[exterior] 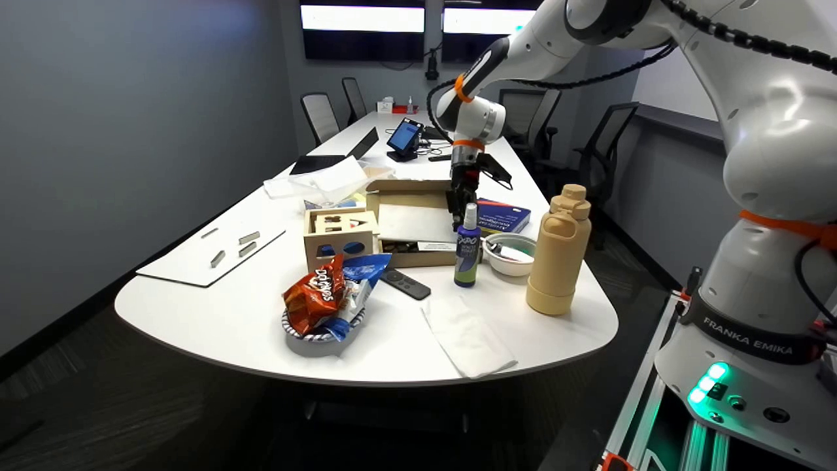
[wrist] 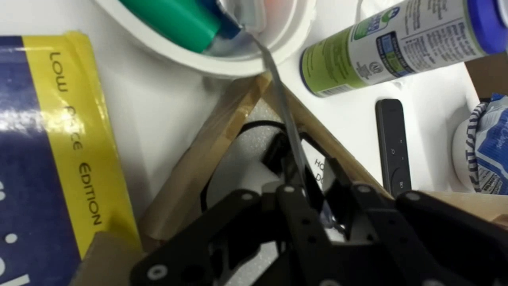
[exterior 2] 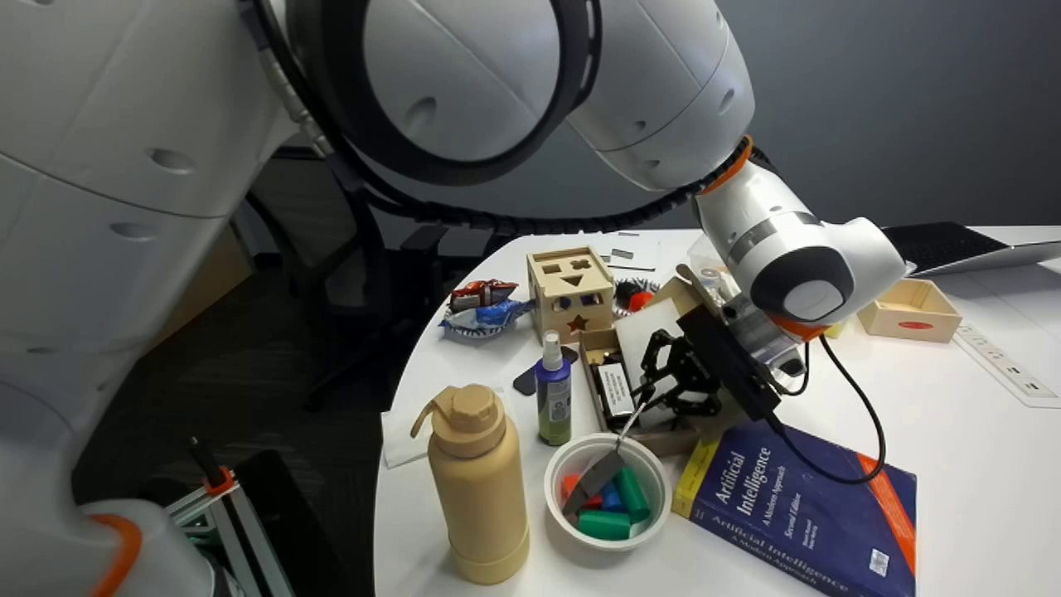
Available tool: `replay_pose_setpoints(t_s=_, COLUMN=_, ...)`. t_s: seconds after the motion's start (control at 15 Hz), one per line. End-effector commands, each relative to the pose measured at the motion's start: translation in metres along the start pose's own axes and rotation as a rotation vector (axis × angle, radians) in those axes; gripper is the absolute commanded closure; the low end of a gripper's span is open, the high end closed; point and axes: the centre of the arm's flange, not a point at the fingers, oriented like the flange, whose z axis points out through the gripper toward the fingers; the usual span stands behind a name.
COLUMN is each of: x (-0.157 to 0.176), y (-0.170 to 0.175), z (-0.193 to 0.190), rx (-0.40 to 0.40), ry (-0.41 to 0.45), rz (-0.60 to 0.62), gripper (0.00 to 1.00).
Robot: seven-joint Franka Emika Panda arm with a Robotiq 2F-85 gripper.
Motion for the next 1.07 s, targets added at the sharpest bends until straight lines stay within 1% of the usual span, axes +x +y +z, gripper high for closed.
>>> replay_pose_setpoints(t_s=0.0, x=0.007, y=0.005, z=-0.002, rx=0.039, ry=0.001, rz=0.007, gripper=0.93)
replay_pose_setpoints(t_s=0.07, x=0.007, y=0.007, z=0.000, rx=0.044, ry=-0.001, rz=0.010, gripper=0.89)
replay_pose_setpoints(t_s=0.13, x=0.007, y=0.008, z=0.001, rx=0.048, ry=-0.004, rz=0.014, gripper=0.89)
replay_pose_setpoints(t_s=0.27, x=0.007, y=0.012, z=0.004, rx=0.054, ry=-0.008, rz=0.020, gripper=0.98)
replay_pose_setpoints(t_s=0.4, x=0.005, y=0.013, z=0.001, rx=0.059, ry=-0.007, rz=0.026, gripper=1.00)
replay_pose_setpoints(t_s=0.8, x=-0.003, y=0.003, z=-0.026, rx=0.083, ry=0.046, rz=-0.001, gripper=0.99)
replay_pose_setpoints(t_s=1.0, x=-0.006, y=0.003, z=-0.035, rx=0.090, ry=0.067, rz=-0.008, gripper=0.99)
